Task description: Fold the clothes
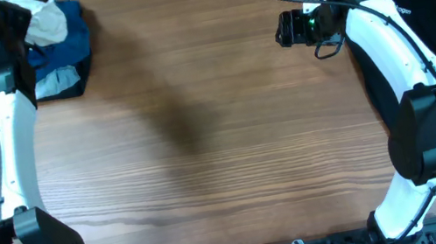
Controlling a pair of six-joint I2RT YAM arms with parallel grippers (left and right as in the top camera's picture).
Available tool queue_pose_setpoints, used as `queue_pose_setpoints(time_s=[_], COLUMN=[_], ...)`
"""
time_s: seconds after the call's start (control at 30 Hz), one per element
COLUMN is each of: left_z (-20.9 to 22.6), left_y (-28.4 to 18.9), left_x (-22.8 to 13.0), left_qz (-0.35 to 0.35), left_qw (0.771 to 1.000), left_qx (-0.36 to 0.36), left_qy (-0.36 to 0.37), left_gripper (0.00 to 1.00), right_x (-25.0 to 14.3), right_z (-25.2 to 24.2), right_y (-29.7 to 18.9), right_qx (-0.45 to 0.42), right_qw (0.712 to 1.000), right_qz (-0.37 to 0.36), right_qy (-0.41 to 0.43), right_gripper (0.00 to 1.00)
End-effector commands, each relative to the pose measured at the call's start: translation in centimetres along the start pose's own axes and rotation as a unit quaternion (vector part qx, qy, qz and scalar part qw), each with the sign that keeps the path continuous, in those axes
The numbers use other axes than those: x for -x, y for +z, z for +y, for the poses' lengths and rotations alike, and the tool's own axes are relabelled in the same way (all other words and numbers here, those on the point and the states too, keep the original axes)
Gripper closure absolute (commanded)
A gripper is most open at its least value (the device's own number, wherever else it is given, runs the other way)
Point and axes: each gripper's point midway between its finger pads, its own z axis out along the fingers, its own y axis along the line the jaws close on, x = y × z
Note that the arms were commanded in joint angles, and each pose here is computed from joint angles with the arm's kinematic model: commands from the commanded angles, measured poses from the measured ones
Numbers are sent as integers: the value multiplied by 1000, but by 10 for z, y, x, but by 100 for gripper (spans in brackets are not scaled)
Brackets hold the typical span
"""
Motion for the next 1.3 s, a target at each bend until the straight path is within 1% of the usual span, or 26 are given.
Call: queue_pose_setpoints(time_s=[0.0,0.1,0.2,0.27,0.3,0.33,0.37,0.4,0.43,0.47,0.5,0.63,0.7,0.77,1.0,1.1,1.17,1.27], left_z=[-1,16,48,79,94,110,121,134,145,151,158,152,140,129,100,87,75,61], left_y=[22,48,70,78,80,81,80,79,76,74,72,72,65,55,-12,-37,-43,-42], left_x=[5,-14,-39,-55,-60,-63,-66,-68,-69,-68,-67,-72,-75,-72,-43,-31,-28,-28], left_qz=[-9,4,33,55,59,63,67,73,80,84,90,134,163,176,184,174,174,165], left_qw=[999,999,997,993,990,986,983,979,975,973,971,973,972,970,964,966,965,956], left_qx=[-13,4,46,96,123,147,167,187,203,213,220,186,154,134,119,106,80,50], left_qy=[-48,-53,-49,-45,-42,-40,-39,-37,-37,-38,-33,28,75,98,151,157,181,238], left_gripper=[96,96,96,96,94,78,59,28,15,6,0,0,0,0,0,0,0,0], right_x=[-2,-4,-5,-5,-5,-5,-5,-5,-5,-5,-4,-2,0,1,0,0,1,2], right_z=[1,1,1,1,1,1,1,1,1,1,2,2,2,2,3,3,3,3], right_y=[5,5,5,5,5,5,5,5,5,5,5,5,5,5,5,5,5,5], right_qx=[5,4,3,4,4,4,4,4,4,4,4,5,6,6,8,8,8,8], right_qw=[1000,1000,1000,1000,1000,1000,1000,1000,1000,1000,1000,1000,1000,1000,1000,1000,1000,1000], right_qz=[8,11,14,14,14,14,14,14,14,13,13,8,4,3,3,4,3,0], right_qy=[2,3,1,-6,-8,-8,-9,-9,-9,-9,-9,-11,-12,-12,-12,-12,-12,-13], right_gripper=[21,21,21,21,21,21,21,21,21,21,21,21,20,20,20,20,20,20])
